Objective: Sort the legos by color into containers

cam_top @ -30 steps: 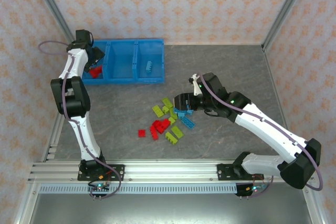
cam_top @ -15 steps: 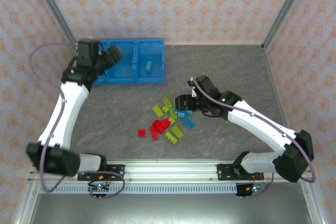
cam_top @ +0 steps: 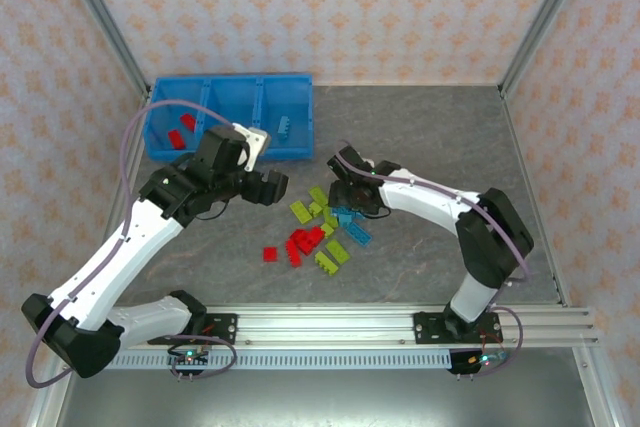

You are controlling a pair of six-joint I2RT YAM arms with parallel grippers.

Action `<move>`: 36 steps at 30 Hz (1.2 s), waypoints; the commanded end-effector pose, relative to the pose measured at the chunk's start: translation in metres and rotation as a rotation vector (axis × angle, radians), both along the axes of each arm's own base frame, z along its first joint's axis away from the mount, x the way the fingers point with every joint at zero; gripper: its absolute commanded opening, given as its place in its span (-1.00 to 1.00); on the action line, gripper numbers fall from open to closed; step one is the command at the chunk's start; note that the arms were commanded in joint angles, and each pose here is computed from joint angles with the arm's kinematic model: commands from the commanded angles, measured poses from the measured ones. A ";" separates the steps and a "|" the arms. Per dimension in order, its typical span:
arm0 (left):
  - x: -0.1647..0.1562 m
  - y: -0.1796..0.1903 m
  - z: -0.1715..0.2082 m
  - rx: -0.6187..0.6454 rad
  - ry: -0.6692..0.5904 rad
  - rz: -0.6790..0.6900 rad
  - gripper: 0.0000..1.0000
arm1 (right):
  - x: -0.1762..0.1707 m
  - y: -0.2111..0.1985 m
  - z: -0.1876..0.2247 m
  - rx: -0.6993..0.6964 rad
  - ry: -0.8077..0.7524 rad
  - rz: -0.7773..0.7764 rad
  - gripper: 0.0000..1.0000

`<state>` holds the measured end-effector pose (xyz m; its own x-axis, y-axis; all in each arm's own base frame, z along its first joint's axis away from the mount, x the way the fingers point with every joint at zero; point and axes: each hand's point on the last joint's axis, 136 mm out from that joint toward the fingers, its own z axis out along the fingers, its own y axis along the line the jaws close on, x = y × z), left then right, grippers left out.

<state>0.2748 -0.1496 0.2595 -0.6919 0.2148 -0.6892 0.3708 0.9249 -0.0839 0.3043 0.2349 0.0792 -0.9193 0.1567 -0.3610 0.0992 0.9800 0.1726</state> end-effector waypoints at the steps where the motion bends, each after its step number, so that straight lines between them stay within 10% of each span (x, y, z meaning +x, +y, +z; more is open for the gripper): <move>1: -0.008 0.006 -0.012 0.078 0.022 -0.049 0.94 | 0.012 -0.038 0.014 -0.120 -0.092 -0.171 0.47; 30: -0.013 0.006 -0.020 0.086 0.030 -0.068 1.00 | -0.005 -0.057 -0.050 -0.006 0.056 -0.305 -0.36; 36: -0.012 0.008 -0.019 0.091 0.022 -0.059 1.00 | 0.002 -0.055 -0.004 0.075 -0.069 -0.280 -0.69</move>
